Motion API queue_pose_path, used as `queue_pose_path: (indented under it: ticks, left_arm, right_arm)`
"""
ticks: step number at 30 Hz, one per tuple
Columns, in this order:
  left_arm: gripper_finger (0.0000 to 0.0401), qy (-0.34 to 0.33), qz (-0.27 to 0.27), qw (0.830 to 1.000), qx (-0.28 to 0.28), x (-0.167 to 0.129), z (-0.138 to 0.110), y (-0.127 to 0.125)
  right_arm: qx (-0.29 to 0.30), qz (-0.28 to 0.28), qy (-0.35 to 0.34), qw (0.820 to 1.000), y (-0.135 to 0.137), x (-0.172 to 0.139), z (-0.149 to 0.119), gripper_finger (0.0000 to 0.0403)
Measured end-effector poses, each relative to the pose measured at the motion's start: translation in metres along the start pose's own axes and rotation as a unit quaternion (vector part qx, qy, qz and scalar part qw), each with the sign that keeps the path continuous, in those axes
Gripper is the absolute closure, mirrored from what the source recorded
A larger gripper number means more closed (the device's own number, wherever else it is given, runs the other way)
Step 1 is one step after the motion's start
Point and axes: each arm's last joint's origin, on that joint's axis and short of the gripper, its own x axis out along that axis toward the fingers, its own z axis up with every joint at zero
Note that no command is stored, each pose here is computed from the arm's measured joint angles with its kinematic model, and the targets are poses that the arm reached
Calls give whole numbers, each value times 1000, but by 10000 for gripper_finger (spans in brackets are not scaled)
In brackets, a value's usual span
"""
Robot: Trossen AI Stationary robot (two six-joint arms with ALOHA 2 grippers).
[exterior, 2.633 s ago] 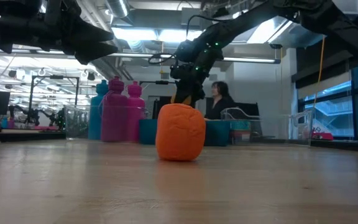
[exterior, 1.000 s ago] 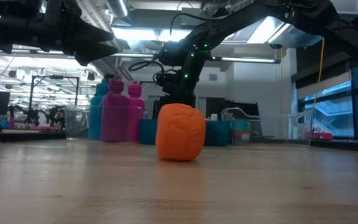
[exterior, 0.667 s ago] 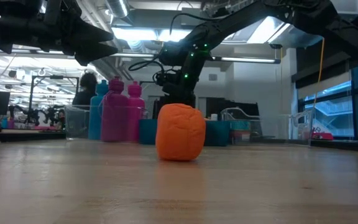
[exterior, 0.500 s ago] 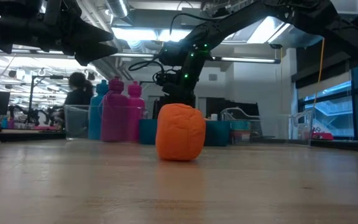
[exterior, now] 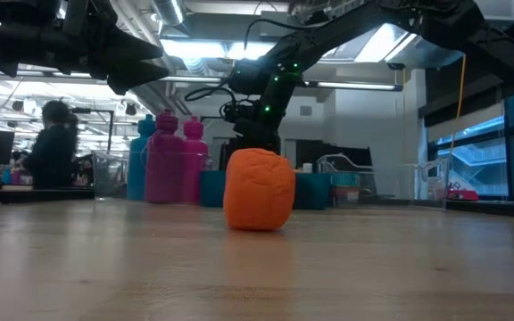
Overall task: Pick & Place Food Item
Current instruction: Stack the blue can on top of the yellow blue can in the right transparent bin
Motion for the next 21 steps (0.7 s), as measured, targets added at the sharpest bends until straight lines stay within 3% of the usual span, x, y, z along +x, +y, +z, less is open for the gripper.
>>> queue_pose_path:
  ticks: [7,16,21]
  left_arm:
    - [109,0,1,1000,-1,0,0,0]
    - [109,0,2,1000,-1,0,0,0]
    - [109,2,3,1000,-1,0,0,0]
  right_arm:
    - [7,-8,-36,999,-1,-12,8,81]
    - [1,-19,-140,990,10,-81,26,107]
    - [8,3,-205,979,19,-120,33,137]
